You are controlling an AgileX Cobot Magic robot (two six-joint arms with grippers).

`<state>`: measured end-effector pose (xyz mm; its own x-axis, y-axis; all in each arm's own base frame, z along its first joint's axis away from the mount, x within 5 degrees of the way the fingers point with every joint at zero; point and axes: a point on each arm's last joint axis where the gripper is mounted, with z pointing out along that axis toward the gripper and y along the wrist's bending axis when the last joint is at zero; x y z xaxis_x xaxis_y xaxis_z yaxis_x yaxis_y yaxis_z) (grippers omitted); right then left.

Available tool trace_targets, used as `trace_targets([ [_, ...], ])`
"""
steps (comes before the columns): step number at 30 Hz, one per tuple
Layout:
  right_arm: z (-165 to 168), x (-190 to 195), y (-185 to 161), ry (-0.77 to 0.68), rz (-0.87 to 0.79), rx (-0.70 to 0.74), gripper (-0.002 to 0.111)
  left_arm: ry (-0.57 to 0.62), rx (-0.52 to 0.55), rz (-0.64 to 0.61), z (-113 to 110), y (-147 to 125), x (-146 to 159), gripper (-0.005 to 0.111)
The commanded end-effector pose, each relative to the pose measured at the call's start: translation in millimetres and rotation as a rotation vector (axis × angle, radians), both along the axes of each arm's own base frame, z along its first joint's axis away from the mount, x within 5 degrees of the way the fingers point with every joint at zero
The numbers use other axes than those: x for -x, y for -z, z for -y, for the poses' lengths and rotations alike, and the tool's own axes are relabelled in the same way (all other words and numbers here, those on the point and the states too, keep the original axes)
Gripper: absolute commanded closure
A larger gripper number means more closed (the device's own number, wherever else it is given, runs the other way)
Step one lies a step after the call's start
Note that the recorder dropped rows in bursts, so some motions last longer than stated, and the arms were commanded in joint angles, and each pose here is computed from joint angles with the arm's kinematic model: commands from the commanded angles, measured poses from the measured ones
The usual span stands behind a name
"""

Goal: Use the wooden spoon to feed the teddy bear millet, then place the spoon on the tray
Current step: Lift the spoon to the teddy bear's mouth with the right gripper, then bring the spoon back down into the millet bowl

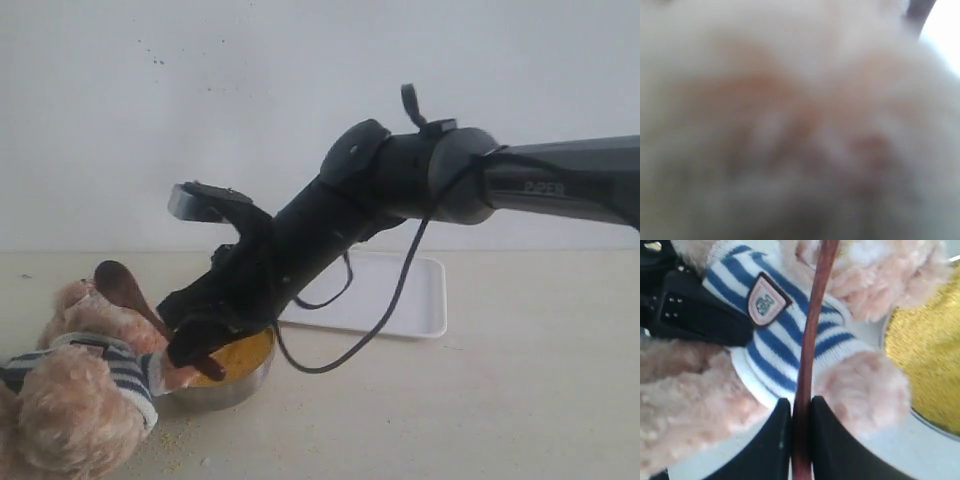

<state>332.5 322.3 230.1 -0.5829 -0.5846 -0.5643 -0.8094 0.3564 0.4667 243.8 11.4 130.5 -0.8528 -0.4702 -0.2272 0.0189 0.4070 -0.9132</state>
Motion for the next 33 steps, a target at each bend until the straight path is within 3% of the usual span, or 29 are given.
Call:
trace_targets([
  [1, 45, -5, -27, -0.047, 0.011, 0.137, 0.109, -0.018, 0.04, 0.031, 0, -5, -4, 0.103],
  [3, 65, -6, -34, -0.051, 0.001, 0.213, 0.109, -0.019, 0.033, 0.046, 0, -5, -4, 0.103],
  [8, 94, -10, -44, 0.105, 0.047, 0.418, 0.109, -0.016, 0.025, 0.059, 0, -5, -4, 0.103],
  [13, 97, -8, -49, 0.196, 0.025, 0.453, 0.109, -0.062, 0.025, 0.089, -5, -8, -10, 0.103],
  [18, 79, 5, -51, 0.167, 0.025, 0.452, 0.109, -0.122, -0.004, 0.154, -22, -14, -18, 0.103],
  [24, 43, 18, -46, 0.077, 0.06, 0.451, 0.109, -0.113, -0.048, 0.219, -26, -17, -24, 0.103],
  [33, -9, -18, -19, 0.155, 0.104, 0.463, 0.109, -0.113, -0.058, 0.245, -30, -22, -30, 0.103],
])
